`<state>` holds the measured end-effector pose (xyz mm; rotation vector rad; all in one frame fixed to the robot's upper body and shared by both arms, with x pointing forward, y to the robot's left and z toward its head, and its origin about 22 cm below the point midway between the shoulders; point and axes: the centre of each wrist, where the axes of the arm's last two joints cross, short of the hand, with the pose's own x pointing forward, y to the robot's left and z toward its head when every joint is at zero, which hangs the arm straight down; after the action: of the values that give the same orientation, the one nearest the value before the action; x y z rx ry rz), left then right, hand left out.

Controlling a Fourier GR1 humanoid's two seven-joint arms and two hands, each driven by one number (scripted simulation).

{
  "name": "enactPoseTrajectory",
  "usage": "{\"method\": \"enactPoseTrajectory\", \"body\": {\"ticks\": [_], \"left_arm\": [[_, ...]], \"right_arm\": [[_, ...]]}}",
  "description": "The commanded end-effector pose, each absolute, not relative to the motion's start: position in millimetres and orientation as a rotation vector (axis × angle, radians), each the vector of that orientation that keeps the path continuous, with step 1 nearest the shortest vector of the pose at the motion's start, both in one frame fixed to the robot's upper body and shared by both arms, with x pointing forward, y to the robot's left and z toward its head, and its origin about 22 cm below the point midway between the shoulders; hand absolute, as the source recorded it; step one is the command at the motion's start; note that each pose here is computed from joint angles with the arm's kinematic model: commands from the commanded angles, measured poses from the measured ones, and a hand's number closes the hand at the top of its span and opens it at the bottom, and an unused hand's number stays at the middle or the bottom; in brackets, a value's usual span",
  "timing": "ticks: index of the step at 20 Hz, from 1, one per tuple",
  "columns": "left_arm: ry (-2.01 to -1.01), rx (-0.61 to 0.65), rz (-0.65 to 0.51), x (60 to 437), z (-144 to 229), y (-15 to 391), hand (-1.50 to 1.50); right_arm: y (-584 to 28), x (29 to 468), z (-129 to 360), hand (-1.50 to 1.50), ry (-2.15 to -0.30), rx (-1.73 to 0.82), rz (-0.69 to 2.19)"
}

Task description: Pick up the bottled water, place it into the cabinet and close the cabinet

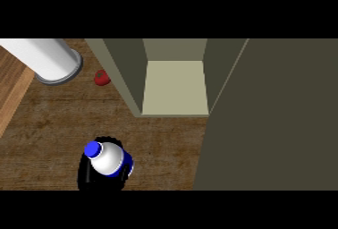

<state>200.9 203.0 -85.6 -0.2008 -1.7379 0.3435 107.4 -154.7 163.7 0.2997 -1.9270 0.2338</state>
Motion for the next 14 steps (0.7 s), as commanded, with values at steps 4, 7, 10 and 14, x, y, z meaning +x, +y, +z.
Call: {"method": "enactPoseTrajectory", "body": {"ticks": [4,7,10,14], "left_arm": [[-1.779,-0.223,0.300,216,-38,188,1.50],[-1.801,-0.214,0.310,227,-15,149,1.50],[-1.805,-0.217,0.258,226,7,168,1.50],[-1.803,-0.200,0.243,242,-1,137,1.50]], "right_arm": [[-160,90,177,-1.50,-1.977,0.280,0.220],[-152,91,180,-1.50,-1.998,0.285,0.222],[-166,93,183,-1.50,-1.985,0.264,0.192],[-157,78,182,-1.50,-1.994,0.286,0.198]]}}
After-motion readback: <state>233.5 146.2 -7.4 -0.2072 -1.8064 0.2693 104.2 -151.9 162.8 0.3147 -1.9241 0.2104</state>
